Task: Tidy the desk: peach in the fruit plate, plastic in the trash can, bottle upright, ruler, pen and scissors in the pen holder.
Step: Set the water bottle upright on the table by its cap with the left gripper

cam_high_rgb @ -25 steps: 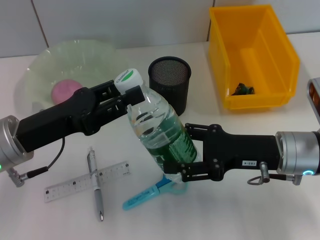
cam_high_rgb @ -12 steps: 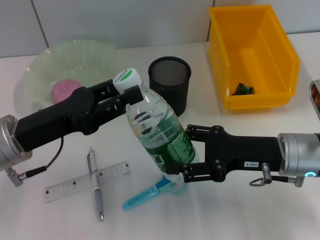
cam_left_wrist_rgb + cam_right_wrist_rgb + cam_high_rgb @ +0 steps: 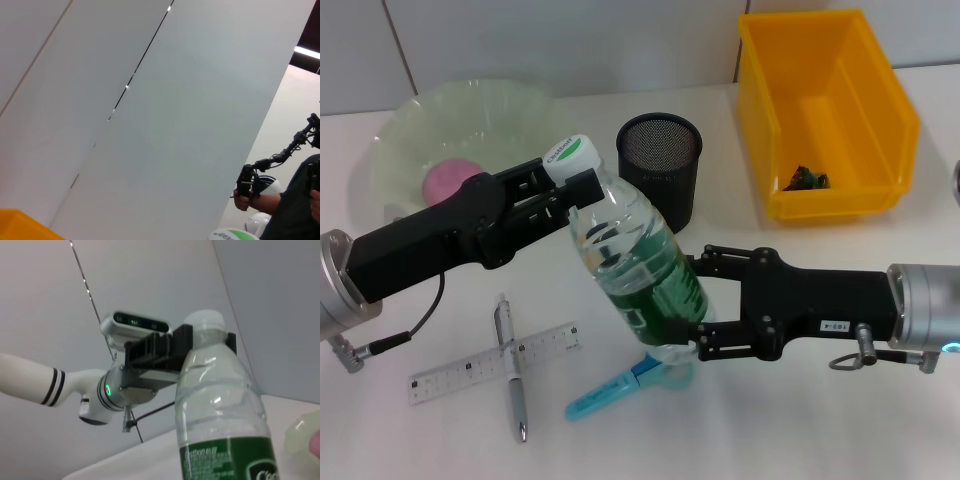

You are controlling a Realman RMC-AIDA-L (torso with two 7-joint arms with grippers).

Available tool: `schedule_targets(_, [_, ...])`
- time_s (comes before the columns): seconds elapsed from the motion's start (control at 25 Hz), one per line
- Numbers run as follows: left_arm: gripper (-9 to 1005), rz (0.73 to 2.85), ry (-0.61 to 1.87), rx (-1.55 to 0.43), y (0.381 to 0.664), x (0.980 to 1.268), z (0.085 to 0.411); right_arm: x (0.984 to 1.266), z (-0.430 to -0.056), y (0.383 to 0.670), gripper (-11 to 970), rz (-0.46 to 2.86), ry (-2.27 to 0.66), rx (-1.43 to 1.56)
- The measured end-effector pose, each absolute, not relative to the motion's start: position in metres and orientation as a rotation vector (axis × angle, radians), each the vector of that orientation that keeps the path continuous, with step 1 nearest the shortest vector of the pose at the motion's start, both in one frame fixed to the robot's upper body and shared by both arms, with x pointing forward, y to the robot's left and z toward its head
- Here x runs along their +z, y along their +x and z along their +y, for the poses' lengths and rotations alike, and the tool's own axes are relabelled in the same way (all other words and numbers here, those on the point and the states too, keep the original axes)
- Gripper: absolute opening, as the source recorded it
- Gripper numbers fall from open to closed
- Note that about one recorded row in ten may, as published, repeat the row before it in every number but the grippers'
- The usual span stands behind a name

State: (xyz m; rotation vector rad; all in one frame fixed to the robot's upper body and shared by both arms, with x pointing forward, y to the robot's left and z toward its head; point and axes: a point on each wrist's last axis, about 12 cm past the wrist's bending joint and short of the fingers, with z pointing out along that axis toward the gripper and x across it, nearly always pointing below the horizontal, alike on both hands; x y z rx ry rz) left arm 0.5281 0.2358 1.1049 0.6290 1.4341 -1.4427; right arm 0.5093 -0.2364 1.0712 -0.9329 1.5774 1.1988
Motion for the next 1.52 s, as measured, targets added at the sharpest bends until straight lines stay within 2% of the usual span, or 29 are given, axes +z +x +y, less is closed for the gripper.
schedule_targets(0.52, [440,1.431,0.629,-1.443,0.527,1.105,0.237,1.074,-0.25,0.503,814,1.561,-0.915,1.217])
schedule_targets(0.92, [441,1.428,0.609,-1.408,0.526,1.104,0.245,1.08,-0.284,0.496,815,1.569,-0.814,1.139])
schedule_targets(1.36, [440,1.388,0.518,-1.152,0.522,1.108,0.294,1.084,-0.324,0.491,815,1.594,-0.672,1.027])
schedule_targets(1.44, [440,1.384,0.488,-1.023,0.516,1.104,0.313,1.085,-0.328,0.491,815,1.595,-0.653,1.011])
schedule_targets(1.52, [440,1.382,0.483,-1.0,0.515,1.103,0.316,1.085,-0.331,0.491,815,1.596,-0.639,0.997])
